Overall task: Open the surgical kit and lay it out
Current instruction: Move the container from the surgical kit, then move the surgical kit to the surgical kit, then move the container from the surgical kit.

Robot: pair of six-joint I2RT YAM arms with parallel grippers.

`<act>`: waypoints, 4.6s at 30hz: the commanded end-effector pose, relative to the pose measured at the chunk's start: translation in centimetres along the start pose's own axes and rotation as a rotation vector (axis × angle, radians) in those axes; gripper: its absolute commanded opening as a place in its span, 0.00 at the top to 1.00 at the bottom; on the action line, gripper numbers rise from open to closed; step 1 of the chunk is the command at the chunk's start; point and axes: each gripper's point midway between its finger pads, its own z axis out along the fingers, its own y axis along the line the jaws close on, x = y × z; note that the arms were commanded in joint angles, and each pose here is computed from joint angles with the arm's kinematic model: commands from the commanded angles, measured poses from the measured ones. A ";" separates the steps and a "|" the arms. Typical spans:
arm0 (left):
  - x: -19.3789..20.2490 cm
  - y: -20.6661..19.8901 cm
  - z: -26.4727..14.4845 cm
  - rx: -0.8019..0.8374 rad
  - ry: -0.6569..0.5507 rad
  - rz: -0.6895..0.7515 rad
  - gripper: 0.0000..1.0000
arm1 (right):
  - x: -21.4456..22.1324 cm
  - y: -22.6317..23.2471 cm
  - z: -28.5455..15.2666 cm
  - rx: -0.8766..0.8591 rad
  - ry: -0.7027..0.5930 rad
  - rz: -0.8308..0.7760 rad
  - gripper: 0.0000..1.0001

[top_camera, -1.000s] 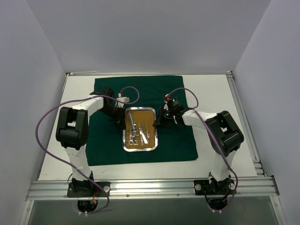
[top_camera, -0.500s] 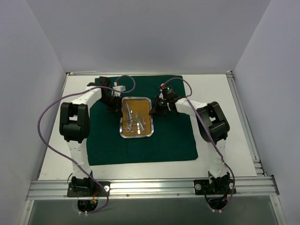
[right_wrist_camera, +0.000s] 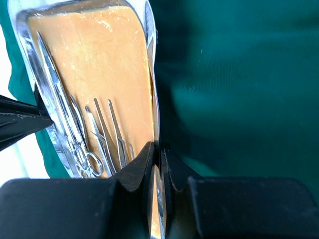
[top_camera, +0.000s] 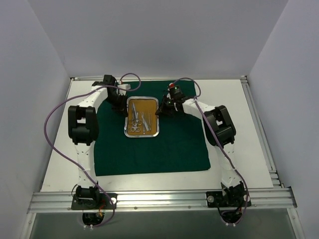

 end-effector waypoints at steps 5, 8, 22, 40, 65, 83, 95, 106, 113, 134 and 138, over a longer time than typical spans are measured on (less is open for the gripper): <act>-2.8 -0.4 -0.2 0.013 -0.060 0.022 0.98 | -5.6 3.0 0.2 -0.062 -0.154 0.039 1.00; -3.6 -0.3 -0.2 0.008 -0.076 0.024 0.98 | -7.4 2.9 0.4 -0.051 -0.196 0.060 1.00; -7.7 1.7 1.4 -0.046 -0.137 0.017 0.98 | -11.3 1.6 3.2 -0.061 -0.292 0.216 1.00; -9.3 1.5 -4.7 -0.059 -0.253 0.047 0.37 | -14.7 2.2 -1.3 -0.032 -0.434 0.106 0.65; 18.4 8.3 -8.9 -0.199 0.152 -0.077 0.06 | 7.4 -15.9 -21.5 0.659 -0.179 -0.033 0.32; 21.6 7.0 -3.9 -0.107 0.299 0.044 0.97 | 14.9 -18.3 -20.5 0.561 -0.106 0.110 0.91; 25.0 5.3 -8.5 -0.064 0.290 0.101 0.98 | 15.1 -17.7 -24.5 0.594 -0.196 0.181 1.00; 27.5 2.9 -11.3 -0.030 0.333 0.177 0.98 | 15.9 -17.3 -29.7 0.645 -0.303 0.236 1.00; 28.1 2.7 -12.8 -0.021 0.394 0.204 0.62 | 15.3 -17.0 -30.9 0.656 -0.338 0.242 0.49; 0.0 -0.1 -8.6 -0.002 -0.151 0.104 0.33 | -2.9 3.7 -8.4 0.024 -0.155 -0.330 0.55; -2.6 0.0 -5.3 0.032 -0.161 0.069 0.33 | -4.2 2.6 -4.9 -0.007 -0.118 -0.308 0.60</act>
